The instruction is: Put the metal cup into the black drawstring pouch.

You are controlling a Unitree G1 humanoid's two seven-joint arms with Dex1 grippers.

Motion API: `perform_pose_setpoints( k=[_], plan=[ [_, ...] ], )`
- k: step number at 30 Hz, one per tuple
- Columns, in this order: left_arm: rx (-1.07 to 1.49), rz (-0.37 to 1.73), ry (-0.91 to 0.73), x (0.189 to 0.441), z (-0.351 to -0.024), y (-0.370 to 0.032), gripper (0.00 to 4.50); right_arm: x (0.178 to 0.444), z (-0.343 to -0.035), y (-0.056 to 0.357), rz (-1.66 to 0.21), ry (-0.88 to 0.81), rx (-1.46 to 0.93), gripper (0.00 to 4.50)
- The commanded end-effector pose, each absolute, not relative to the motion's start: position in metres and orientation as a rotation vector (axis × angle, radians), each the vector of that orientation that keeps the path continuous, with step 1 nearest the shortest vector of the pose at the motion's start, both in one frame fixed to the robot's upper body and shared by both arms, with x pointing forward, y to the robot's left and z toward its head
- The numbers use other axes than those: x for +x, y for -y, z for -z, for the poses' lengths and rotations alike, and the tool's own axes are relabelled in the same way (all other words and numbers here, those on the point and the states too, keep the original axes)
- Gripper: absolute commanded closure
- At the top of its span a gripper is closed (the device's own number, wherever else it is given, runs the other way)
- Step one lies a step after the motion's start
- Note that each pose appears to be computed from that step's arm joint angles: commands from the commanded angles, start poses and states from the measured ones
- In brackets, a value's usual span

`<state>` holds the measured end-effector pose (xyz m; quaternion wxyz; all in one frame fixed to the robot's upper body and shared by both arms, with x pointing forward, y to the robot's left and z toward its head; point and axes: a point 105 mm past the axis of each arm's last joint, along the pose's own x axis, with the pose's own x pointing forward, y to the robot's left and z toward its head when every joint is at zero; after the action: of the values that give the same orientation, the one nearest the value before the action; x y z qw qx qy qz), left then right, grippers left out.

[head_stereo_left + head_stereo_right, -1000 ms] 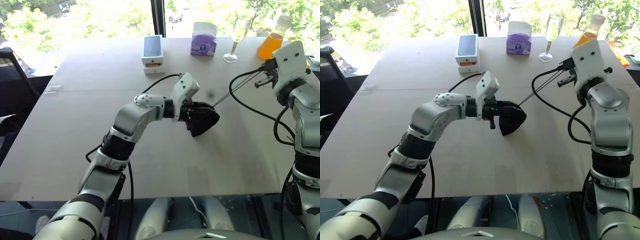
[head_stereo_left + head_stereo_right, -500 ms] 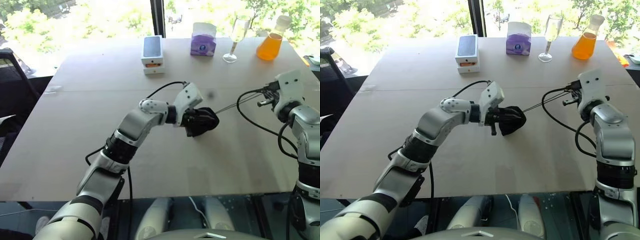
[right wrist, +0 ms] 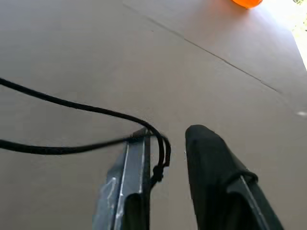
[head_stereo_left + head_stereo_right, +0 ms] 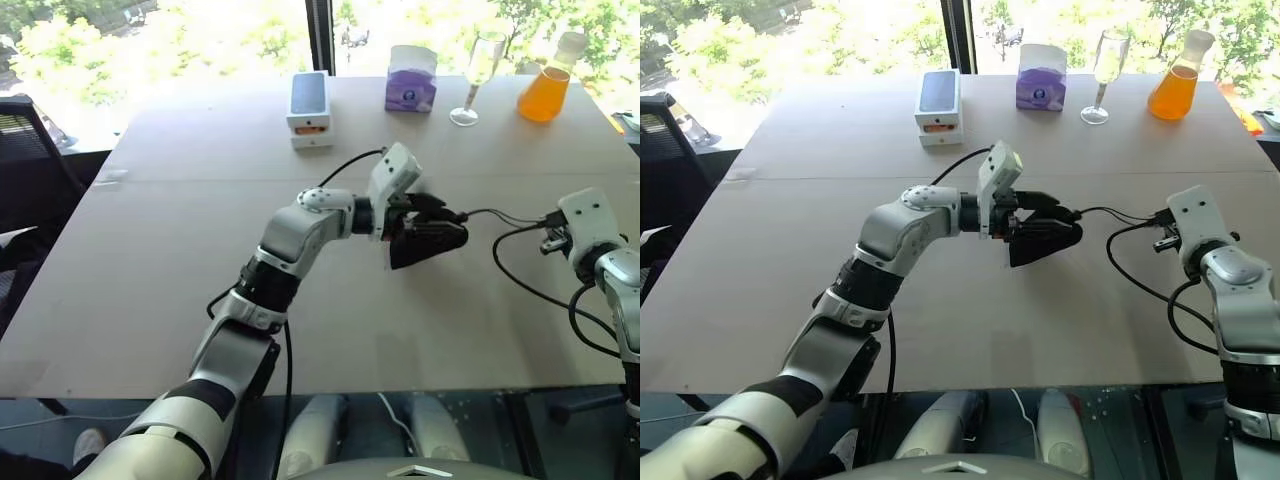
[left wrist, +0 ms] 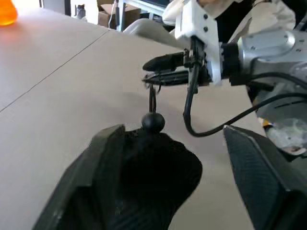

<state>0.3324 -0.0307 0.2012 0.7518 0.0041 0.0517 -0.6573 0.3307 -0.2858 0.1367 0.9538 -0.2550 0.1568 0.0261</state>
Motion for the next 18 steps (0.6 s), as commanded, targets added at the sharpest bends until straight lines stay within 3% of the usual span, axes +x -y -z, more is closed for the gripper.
perform_pose_setpoints(
  k=[1,5,11,18],
  plan=[
    [-0.055,1.449,0.017,0.328,-0.234,0.022,0.0,0.32,-0.15,0.273,-0.147,-0.273,-0.548,1.86],
    [-0.087,1.309,0.138,0.341,-0.248,0.004,0.0,0.301,-0.145,0.27,-0.196,-0.28,-0.522,0.07],
    [-0.052,1.075,0.211,0.356,-0.226,-0.04,0.0,0.264,-0.164,0.237,-0.394,-0.054,-0.327,0.07],
    [0.019,0.935,0.111,0.332,-0.173,-0.107,0.0,0.228,-0.152,0.236,-0.457,-0.056,-0.271,0.07]
  ],
)
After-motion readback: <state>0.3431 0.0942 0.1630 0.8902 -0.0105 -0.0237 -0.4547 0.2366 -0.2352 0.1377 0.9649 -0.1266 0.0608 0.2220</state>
